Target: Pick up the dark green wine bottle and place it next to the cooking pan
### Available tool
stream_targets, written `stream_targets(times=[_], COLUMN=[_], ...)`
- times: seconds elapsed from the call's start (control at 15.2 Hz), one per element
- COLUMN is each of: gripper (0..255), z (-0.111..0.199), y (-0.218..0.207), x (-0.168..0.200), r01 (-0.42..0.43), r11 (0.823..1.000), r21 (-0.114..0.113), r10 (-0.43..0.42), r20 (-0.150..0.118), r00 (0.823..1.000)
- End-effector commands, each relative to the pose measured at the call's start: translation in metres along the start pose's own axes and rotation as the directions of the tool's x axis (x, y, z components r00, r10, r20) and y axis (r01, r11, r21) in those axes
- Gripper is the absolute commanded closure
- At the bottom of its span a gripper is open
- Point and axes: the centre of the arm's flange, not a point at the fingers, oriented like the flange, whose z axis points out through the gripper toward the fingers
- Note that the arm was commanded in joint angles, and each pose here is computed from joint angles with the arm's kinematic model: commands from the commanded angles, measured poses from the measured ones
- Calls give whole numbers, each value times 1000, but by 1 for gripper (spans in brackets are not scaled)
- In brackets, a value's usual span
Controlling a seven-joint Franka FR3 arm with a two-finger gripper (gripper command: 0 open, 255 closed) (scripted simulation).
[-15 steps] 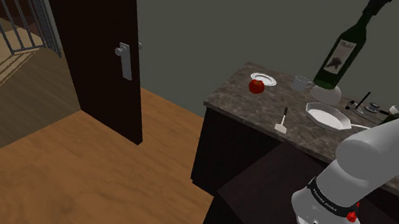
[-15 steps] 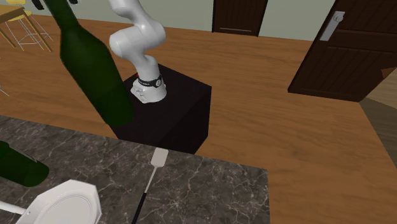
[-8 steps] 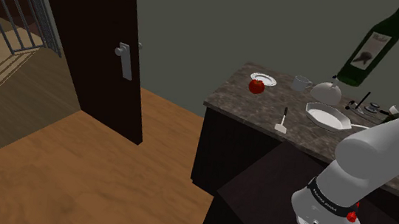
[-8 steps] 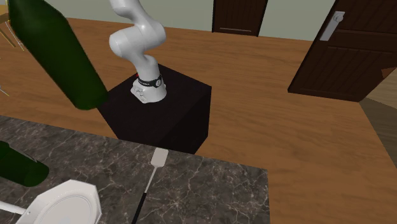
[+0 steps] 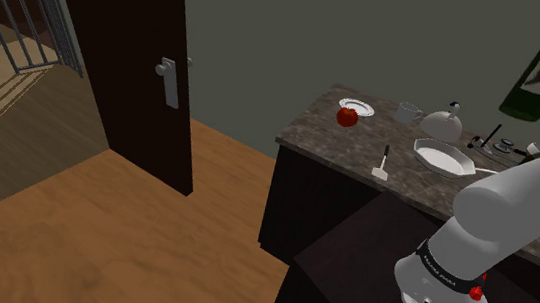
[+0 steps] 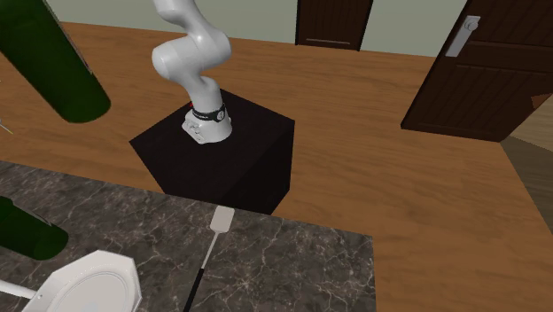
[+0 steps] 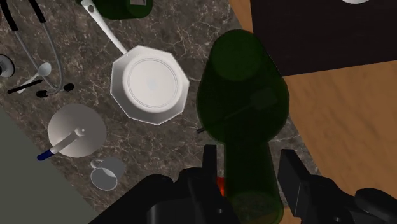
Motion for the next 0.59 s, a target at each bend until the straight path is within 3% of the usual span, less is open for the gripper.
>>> stream_targets(times=[0.0,0.53], gripper=[255,255], z=[9,51], y=[0,-1], x=[-3,-7], r01=[1,1], r11=[1000,1000], r21=[0,0], r10=[-1,-1], r20=[0,0], r00=[1000,1000])
